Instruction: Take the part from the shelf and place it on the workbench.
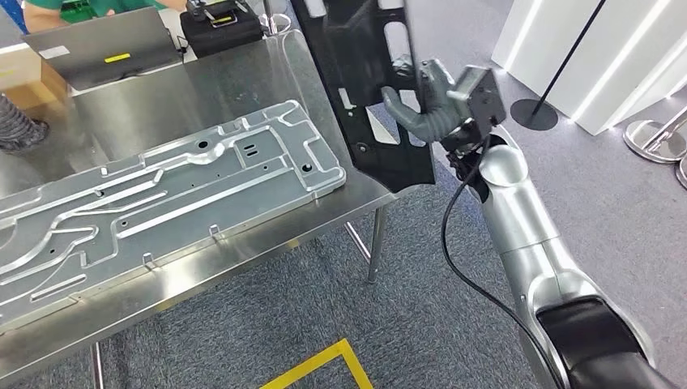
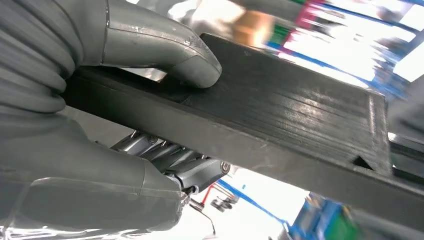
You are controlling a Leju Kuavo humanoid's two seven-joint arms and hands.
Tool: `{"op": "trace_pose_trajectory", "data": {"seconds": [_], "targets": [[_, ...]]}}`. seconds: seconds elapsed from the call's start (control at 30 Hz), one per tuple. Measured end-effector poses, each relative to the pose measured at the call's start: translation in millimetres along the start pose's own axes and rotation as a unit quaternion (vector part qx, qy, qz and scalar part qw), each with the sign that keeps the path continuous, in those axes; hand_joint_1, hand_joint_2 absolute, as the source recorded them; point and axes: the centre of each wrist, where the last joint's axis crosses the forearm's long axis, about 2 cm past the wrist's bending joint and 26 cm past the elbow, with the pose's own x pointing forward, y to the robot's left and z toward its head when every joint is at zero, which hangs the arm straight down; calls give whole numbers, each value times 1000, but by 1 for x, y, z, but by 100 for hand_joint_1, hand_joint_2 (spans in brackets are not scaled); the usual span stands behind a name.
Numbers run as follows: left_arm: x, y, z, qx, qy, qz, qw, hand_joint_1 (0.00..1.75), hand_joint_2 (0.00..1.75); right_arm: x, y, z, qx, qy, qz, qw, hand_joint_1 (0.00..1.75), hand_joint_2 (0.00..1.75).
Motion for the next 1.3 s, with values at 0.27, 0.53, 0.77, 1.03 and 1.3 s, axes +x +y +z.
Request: {"op": "trace_pose_trajectory", "data": {"seconds": [0.27, 0.53, 0.77, 1.03, 1.3], "targets": [[10, 2, -1, -13, -20, -22, 999, 0, 175, -5, 5, -53, 71, 70, 297, 950, 145, 175], [23, 0, -2, -21, -45, -50, 998, 0, 175, -43, 25, -37, 152, 116, 485, 853, 145, 175], [24, -2, -2, -28, -51, -57, 997, 0, 175, -78, 17, 9, 208, 166, 543, 797, 145, 175], [20, -5, -1, -33, -42, -51, 997, 0, 175, -95, 7, 40, 251, 191, 573, 756, 145, 175], [20, -4, -1, -27, -49, -45, 997, 0, 175, -99, 18, 39, 263, 203, 577, 746, 109, 131]]}}
